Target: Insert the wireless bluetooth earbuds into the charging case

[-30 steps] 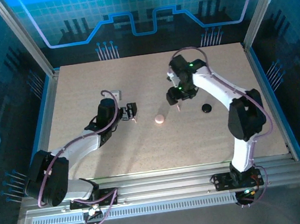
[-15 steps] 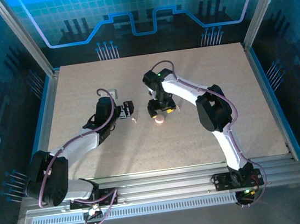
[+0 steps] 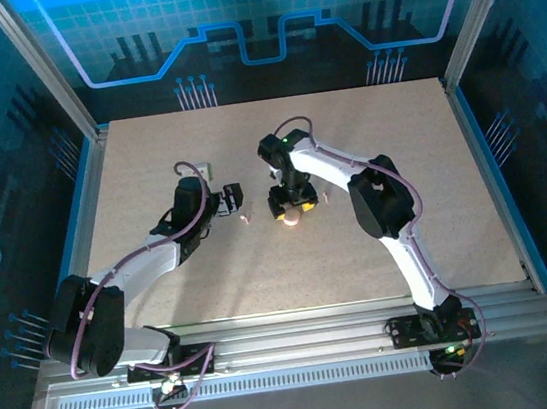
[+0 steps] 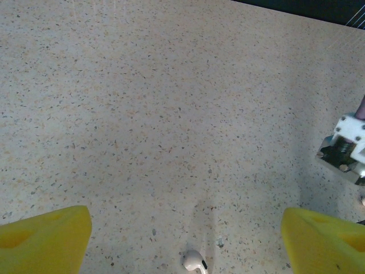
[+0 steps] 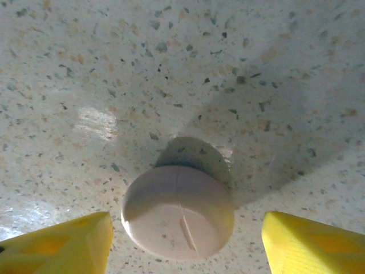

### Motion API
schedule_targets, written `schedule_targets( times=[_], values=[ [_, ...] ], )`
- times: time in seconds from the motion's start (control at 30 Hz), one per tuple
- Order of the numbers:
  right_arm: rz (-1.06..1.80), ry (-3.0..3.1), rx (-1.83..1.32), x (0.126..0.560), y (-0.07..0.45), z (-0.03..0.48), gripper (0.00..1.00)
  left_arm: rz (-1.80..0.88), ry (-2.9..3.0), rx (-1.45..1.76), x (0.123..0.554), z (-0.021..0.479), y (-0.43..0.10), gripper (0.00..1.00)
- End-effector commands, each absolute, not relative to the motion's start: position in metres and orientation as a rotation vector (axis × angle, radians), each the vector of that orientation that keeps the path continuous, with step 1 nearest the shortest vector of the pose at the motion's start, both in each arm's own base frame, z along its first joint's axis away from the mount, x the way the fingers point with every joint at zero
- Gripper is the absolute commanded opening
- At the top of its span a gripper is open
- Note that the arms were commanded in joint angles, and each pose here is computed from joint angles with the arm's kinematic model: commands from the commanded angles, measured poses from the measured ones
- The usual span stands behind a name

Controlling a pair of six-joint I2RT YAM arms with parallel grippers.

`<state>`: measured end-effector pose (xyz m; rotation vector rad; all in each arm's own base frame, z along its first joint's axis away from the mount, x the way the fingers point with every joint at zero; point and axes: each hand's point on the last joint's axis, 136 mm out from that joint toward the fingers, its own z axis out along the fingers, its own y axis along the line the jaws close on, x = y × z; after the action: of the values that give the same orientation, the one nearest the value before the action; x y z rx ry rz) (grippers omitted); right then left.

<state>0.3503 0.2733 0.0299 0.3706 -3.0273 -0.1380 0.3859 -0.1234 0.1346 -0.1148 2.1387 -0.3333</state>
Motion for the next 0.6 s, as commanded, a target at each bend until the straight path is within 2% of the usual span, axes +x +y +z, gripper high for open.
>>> schedule_targets(
  times=[0.0,0.13,0.4,0.57],
  values=[
    [-0.145,-2.977,0.375,0.340,0.283,0.019,0.70,-0.361,2.108,-0.128,0.391,0.148,-0.124,0.87],
    [-0.149,-2.962,0.371,0.339,0.283,0.014,0.68,-0.365,2.108,-0.130,0.391,0.149,-0.123,0.87],
    [-0.113,-2.955,0.393,0.334,0.282,0.016,0.54,-0.378,2.116,-0.129,0.393,0.147,-0.125,0.87],
    [-0.082,-2.997,0.416,0.335,0.278,0.031,0.51,-0.386,2.118,-0.129,0.393,0.147,-0.126,0.87]
  ],
)
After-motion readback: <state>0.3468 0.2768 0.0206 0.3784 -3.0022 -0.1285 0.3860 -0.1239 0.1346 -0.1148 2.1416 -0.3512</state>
